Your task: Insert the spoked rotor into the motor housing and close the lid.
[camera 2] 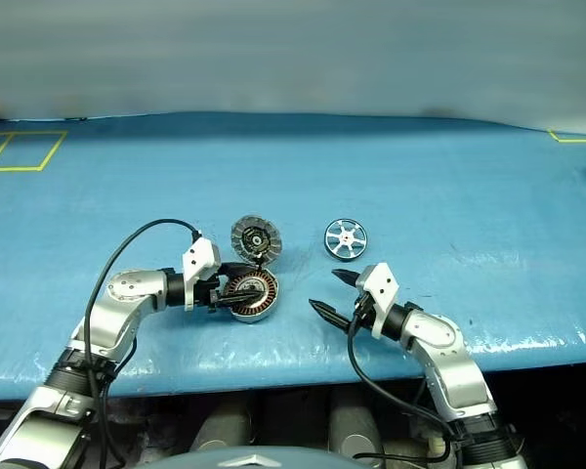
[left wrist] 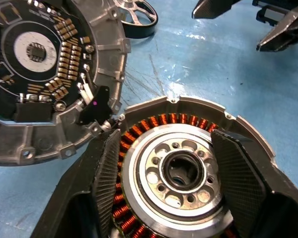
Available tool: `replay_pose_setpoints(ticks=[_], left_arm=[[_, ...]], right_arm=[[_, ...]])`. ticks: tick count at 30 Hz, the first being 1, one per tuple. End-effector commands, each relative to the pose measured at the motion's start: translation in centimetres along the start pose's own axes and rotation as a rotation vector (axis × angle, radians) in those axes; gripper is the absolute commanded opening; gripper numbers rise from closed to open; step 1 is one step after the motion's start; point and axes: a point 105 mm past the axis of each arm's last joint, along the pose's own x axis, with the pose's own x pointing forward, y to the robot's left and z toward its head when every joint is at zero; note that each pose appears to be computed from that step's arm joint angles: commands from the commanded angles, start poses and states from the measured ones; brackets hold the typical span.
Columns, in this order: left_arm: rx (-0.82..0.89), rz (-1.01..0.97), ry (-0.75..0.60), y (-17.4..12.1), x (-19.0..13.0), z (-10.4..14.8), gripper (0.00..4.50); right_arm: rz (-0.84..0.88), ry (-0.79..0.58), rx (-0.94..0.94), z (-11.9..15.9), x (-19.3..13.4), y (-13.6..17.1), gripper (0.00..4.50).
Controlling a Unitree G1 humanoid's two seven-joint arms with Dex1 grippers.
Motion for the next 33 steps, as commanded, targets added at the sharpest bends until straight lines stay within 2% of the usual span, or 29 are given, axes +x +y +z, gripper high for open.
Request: replay_pose_setpoints(ticks=[1, 4, 6, 8, 14, 22, 33], left_arm=[[0.001, -0.003, -0.12, -0.1, -0.4, 2.6, 2.94], [-0.014, -0.002, -0.133, -0.1, -0.5, 2.8, 2.94], [-0.029, -0.011, -0.125, -0.2, -0.6, 2.6, 2.56], [-0.036, -0.018, -0.118, -0.2, -0.6, 2.5, 2.03], [-0.034, -0.023, -0.079, -0.3, -0.7, 1.8, 0.02], [-0.029, -0.041, -0.039, -0.7, -0.1, 1.2, 0.02], [-0.041, -0.083, 0.07, -1.3, 0.3, -1.3, 0.02]], right_arm=[[0.013, -0.034, -0.037, 1.0, 0.1, 0.0, 4.12], [0.015, -0.035, -0.04, 1.0, 0.2, -0.1, 4.12], [0.015, -0.037, -0.04, 1.0, 0.3, -0.1, 4.12], [0.016, -0.038, -0.041, 1.1, 0.3, -0.1, 4.12], [0.014, -0.036, -0.042, 1.1, 0.3, 0.0, 4.12], [0.006, -0.035, -0.042, 1.1, 0.3, -0.1, 4.12], [-0.012, -0.035, -0.051, 1.2, 0.4, -0.4, 4.12]])
